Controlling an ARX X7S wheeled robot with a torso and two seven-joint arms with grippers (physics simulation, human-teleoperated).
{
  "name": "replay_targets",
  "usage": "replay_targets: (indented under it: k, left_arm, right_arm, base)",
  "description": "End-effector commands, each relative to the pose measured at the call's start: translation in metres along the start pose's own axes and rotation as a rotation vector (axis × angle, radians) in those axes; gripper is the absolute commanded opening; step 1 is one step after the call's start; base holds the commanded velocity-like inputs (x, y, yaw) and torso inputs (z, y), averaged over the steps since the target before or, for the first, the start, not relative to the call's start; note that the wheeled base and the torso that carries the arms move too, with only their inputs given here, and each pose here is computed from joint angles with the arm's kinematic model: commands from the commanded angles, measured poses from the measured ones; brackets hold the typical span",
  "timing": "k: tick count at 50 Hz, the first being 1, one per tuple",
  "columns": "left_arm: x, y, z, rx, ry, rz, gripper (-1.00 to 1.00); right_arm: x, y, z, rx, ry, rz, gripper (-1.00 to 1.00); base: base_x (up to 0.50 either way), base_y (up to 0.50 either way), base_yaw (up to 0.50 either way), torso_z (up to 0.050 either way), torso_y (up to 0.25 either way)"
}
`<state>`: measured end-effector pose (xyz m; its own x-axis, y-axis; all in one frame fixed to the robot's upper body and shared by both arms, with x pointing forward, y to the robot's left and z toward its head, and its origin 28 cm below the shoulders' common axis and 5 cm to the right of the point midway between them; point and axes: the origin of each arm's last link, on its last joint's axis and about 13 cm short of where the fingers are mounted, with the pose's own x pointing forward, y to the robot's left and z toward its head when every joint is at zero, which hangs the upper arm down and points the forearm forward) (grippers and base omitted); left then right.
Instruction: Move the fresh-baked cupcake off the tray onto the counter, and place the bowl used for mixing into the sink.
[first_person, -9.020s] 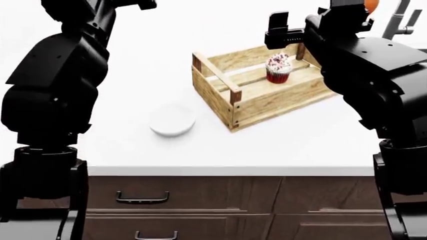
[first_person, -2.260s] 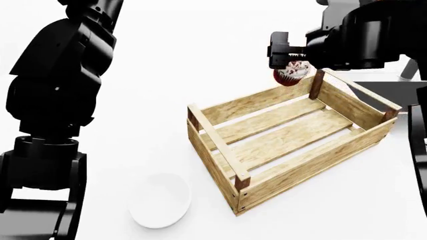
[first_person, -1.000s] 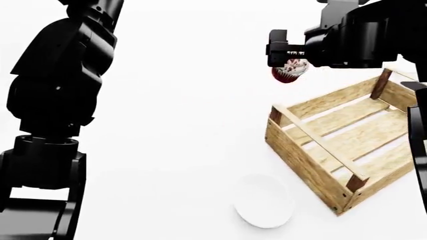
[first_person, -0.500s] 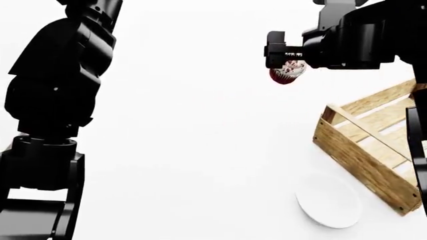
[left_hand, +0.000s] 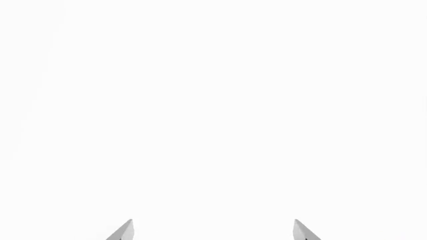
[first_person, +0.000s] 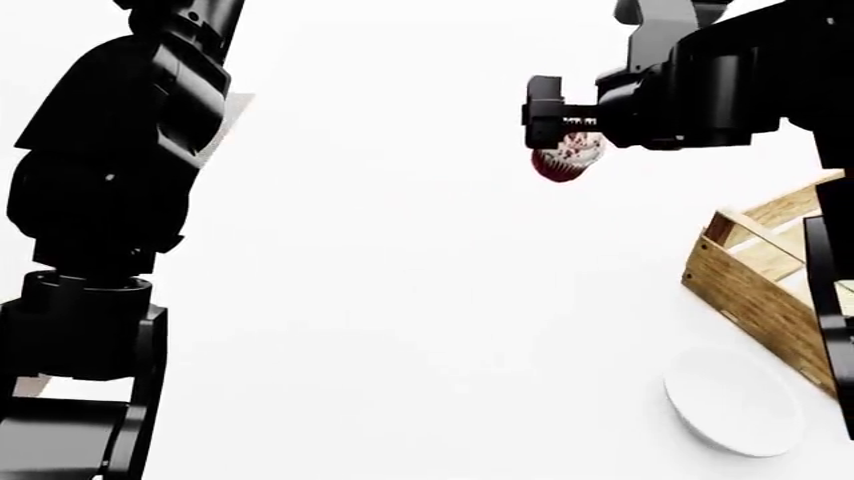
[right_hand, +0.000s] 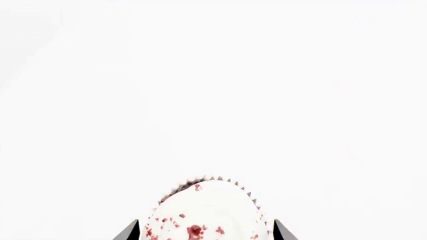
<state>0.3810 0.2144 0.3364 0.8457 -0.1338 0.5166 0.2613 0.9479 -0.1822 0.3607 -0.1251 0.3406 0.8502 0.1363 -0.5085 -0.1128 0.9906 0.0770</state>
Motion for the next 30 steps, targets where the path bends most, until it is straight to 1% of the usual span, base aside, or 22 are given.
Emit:
replay_targets:
  k: [1,9,15,30]
  left_arm:
    - [-0.001,0.0,0.001,-0.003,-0.001,-0.001,1.0]
    - [-0.001,0.0,-0.003,-0.009,0.001,0.003,1.0]
    - [-0.002,0.0,-0.002,-0.009,0.0,0.003,1.0]
    - [-0.002,0.0,-0.001,-0.007,-0.002,0.003,1.0]
  right_arm:
    - [0.004,0.0,-0.003,-0.001,0.049,0.02,-1.0]
    - [0.016,0.003,-0.008,-0.009,0.103,0.041,-1.0]
    - [0.023,0.005,-0.015,-0.038,0.146,0.051,-1.0]
    - [0.025,0.008,-0.024,-0.093,0.197,0.07,-1.0]
  base:
    - [0.0,0.0,0.0,0.0,0.0]
    - [0.0,0.0,0.0,0.0,0.0]
    - [0.0,0.0,0.0,0.0,0.0]
    - [0.0,0.0,0.0,0.0,0.0]
